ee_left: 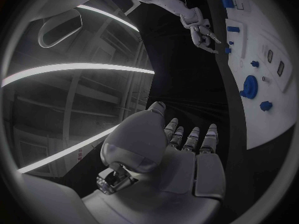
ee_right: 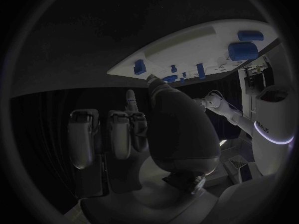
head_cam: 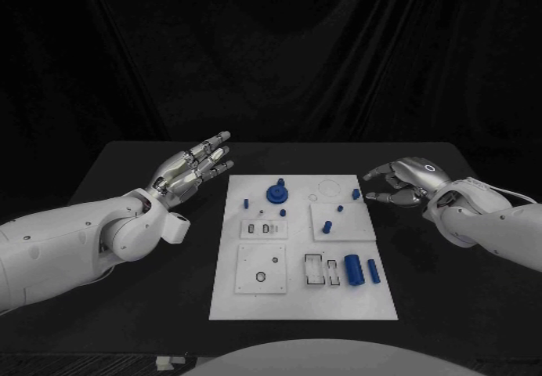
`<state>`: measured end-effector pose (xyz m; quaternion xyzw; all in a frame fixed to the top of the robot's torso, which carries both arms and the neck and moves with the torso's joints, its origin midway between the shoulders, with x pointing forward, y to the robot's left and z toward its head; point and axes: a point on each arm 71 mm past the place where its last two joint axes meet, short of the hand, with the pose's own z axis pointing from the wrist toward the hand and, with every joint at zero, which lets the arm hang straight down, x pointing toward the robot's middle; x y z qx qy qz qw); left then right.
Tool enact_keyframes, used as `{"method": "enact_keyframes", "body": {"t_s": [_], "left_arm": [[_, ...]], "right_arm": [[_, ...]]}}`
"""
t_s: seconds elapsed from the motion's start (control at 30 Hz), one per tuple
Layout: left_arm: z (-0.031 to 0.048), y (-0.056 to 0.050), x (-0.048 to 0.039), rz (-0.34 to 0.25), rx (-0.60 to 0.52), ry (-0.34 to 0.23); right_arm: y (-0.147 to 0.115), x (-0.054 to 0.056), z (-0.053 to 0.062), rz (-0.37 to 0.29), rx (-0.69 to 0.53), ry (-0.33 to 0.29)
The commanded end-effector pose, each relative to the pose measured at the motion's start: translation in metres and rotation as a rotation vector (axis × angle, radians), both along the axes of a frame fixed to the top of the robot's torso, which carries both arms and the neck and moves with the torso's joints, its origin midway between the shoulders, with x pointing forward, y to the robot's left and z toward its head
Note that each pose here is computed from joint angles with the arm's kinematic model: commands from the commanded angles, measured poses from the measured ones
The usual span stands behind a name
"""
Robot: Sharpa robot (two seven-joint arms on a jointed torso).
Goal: Assemble the parts on the task board
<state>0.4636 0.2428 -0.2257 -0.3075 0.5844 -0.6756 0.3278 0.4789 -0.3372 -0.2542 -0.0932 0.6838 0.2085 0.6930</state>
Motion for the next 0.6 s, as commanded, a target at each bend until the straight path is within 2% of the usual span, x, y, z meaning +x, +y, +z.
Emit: {"method": "enact_keyframes", "body": {"t_s": [0.03,0.6], "left_arm": [[0.0003,-0.002,-0.0007,-0.011,-0.015,-0.004],[0.0001,-0.003,-0.0014,-0.014,-0.017,-0.003]], "right_arm": [[0.001,0.001,-0.003,-0.012,-0.001,0.014],[0.014,0.008,-0.020,-0.009,-0.014,0.068]]}}
